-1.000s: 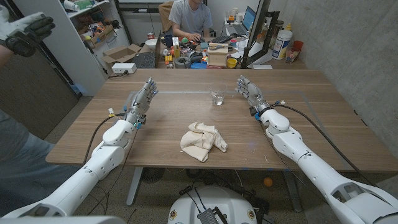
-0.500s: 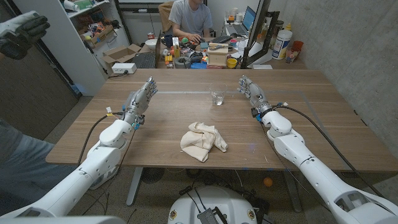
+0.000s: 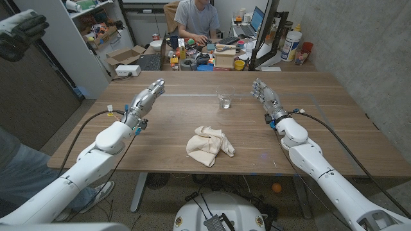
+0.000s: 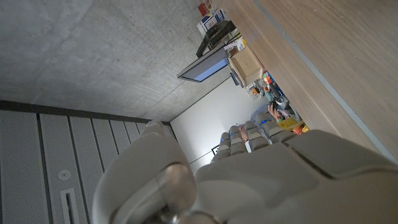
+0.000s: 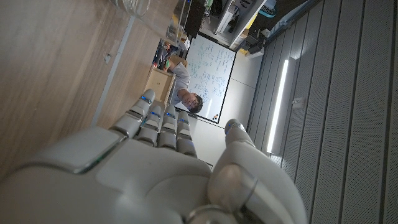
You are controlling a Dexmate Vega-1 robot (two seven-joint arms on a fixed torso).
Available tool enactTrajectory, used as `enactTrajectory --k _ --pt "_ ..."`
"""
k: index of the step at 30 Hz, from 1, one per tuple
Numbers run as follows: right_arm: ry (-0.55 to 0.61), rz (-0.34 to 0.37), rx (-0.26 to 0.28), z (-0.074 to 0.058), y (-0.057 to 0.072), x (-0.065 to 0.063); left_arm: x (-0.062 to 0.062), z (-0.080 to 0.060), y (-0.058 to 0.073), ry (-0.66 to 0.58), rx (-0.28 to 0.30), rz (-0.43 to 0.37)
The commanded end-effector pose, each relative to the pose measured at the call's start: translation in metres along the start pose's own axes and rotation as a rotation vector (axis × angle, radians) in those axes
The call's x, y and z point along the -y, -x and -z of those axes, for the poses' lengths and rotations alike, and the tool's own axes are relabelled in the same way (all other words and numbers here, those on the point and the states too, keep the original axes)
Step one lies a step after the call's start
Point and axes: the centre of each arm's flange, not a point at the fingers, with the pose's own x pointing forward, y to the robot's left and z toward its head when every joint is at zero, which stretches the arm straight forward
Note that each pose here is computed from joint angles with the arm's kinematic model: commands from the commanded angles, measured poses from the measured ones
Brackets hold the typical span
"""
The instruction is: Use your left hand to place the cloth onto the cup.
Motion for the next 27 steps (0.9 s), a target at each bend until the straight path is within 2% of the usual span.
enactTrajectory --k 1,7,12,21,27 --pt "0.007 0.019 0.017 -0.010 0.010 0.005 0.019 -0.042 0.018 -0.226 0.048 0.093" --pt "0.006 0.018 0.029 -0.013 0.009 0.003 0.028 -0.059 0.026 -0.356 0.052 0.133" --pt "0.007 0.017 0.046 -0.017 0.008 0.002 0.041 -0.077 0.029 -0.478 0.064 0.185" --pt "-0.003 0.017 0.068 -0.020 0.005 0.002 0.065 -0.104 0.036 -0.679 0.127 0.208" --pt "-0.008 0.018 0.070 -0.018 0.002 0.004 0.081 -0.115 0.037 -0.773 0.170 0.234"
